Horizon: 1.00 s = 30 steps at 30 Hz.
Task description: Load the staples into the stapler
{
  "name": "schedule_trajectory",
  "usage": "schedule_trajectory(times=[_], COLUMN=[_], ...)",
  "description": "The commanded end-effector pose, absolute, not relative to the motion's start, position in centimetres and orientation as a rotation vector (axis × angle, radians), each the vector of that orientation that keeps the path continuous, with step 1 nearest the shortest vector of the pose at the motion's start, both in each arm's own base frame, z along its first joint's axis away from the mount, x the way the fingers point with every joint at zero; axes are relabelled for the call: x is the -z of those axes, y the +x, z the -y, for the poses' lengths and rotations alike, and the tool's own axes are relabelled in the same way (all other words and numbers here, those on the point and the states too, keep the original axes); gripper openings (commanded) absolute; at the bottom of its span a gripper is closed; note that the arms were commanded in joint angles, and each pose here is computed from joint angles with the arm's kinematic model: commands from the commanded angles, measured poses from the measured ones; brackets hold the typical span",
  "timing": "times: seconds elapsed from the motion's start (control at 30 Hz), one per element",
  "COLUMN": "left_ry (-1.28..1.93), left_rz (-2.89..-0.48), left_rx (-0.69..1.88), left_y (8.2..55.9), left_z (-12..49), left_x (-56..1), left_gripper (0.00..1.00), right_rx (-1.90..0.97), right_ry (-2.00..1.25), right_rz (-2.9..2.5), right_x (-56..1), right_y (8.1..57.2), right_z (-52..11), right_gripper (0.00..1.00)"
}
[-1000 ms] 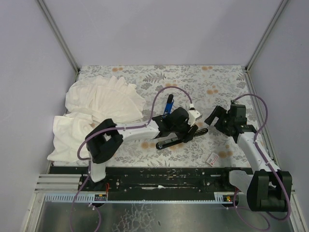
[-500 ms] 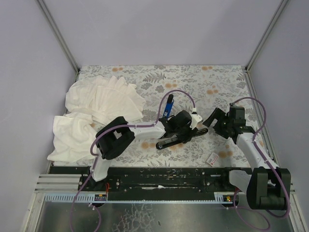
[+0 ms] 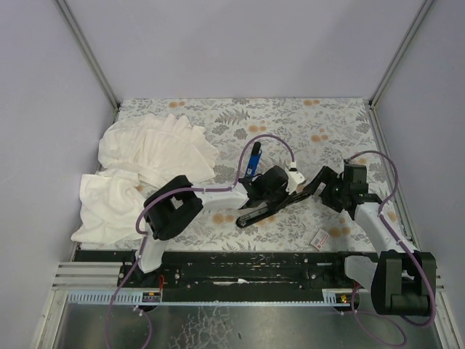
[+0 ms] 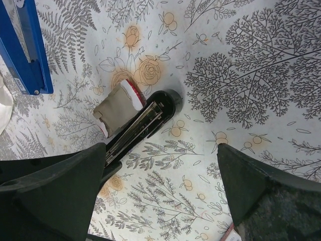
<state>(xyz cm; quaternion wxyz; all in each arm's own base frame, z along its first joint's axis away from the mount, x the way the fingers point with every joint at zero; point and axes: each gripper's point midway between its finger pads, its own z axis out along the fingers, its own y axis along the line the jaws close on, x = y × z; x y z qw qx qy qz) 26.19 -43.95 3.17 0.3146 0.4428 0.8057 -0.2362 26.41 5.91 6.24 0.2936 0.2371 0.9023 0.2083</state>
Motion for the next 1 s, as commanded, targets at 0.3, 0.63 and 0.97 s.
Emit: schedule_trajectory(times=[0.3, 0.63, 0.97], left_ry=[1.039, 0.894, 0.870], left_rz=[-2.041, -1.963, -1.946], left_rx=[0.796, 0.960, 1.017], left_y=[24.0, 22.7, 22.3], left_z=[43.7, 44.0, 44.5], left_x=[-4.6, -7.4, -8.2], left_gripper=[0.00, 0.00, 0.00], right_rx=[-0.845, -1.022, -1.141], right_ry=[0.634, 0.595, 0.476], right_rz=[-2.351, -2.329, -2.290], right_x=[-5.0, -5.0, -6.1], right_y=[26.6, 26.6, 26.6], right_z=[-9.1, -11.0, -12.3], right_gripper=[1.00, 0.99, 0.74])
